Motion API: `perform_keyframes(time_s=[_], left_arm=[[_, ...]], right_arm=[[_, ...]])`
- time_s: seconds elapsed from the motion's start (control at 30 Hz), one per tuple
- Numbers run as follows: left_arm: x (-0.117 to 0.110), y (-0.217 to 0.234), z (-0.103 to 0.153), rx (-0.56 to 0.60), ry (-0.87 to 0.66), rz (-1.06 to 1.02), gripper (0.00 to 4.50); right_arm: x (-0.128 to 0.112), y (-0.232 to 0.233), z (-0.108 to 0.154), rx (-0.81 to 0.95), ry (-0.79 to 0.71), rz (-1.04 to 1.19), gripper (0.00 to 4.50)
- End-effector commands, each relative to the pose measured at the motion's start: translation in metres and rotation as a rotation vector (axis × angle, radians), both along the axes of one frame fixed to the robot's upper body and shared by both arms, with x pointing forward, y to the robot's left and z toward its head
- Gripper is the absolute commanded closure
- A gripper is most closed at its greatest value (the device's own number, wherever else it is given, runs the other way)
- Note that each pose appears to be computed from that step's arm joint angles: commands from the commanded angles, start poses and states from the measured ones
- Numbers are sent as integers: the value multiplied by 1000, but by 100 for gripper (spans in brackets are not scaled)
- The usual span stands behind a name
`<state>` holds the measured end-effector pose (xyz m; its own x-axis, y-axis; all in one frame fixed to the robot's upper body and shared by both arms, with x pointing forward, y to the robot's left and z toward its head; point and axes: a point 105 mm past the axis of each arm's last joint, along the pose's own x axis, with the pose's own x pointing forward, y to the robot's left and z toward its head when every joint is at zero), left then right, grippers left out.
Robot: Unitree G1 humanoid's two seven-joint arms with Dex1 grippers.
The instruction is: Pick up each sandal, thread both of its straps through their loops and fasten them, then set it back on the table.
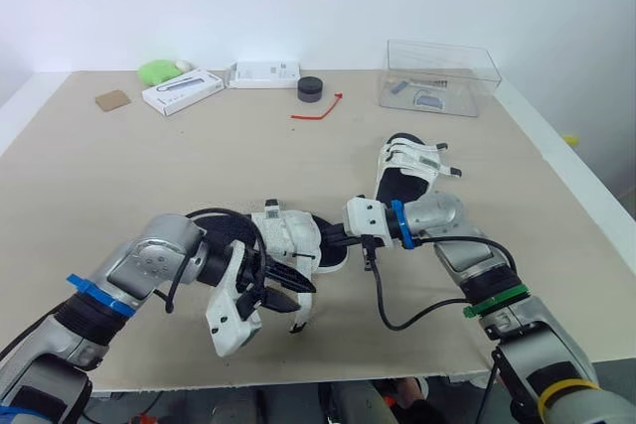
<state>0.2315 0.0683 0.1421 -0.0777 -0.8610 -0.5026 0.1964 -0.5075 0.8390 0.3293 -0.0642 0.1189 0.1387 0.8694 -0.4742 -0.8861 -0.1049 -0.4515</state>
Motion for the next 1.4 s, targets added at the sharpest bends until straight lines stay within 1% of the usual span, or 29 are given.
perform_keyframes(time_s=[0.03,0.07,0.13,0.17,0.23,0.3,0.37,0.47,0.5,0.7,0.77,0.8,0.87,0.9,0.93,0.97,1.1,1.13,1.17,1.3,1.4], left_arm=[[-4,-8,15,-40,22,-21,429],[-3,-8,17,-52,58,-3,442],[-1,-9,20,-77,115,30,442],[2,-9,25,-105,171,63,442],[11,-7,33,-153,353,173,442],[26,-3,44,-248,581,308,442],[34,4,45,-272,660,374,442],[29,16,24,-157,517,352,442],[26,18,19,-139,505,346,442],[22,17,17,-141,471,314,442],[19,18,16,-130,439,295,442],[18,18,14,-119,401,277,420],[15,21,12,-98,322,241,359],[14,22,9,-86,300,229,312],[13,24,7,-78,281,218,274],[13,25,6,-73,264,209,223],[12,29,-3,-19,136,146,71],[11,29,-4,-7,108,128,17],[11,29,-5,5,80,112,7],[12,22,-10,19,18,64,7],[15,10,-7,-3,-6,41,7]], right_arm=[[0,-14,-17,-72,39,-45,450],[1,-14,-17,-73,39,-45,450],[1,-14,-16,-73,39,-46,450],[1,-14,-16,-73,38,-47,450],[2,-14,-16,-74,38,-47,450],[2,-14,-16,-75,36,-49,450],[2,-15,-16,-75,36,-51,450],[1,-16,-17,-83,40,-50,450],[1,-16,-17,-85,39,-50,450],[1,-16,-17,-84,37,-49,450],[1,-16,-17,-83,36,-49,450],[1,-16,-17,-84,36,-48,450],[1,-16,-17,-84,36,-48,450],[1,-16,-17,-84,36,-47,450],[1,-16,-17,-83,36,-47,450],[1,-16,-17,-83,36,-47,450],[1,-16,-18,-84,34,-47,450],[1,-16,-18,-84,33,-47,450],[1,-15,-18,-83,33,-46,450],[1,-14,-18,-83,30,-46,450],[2,-15,-18,-83,28,-48,450]])
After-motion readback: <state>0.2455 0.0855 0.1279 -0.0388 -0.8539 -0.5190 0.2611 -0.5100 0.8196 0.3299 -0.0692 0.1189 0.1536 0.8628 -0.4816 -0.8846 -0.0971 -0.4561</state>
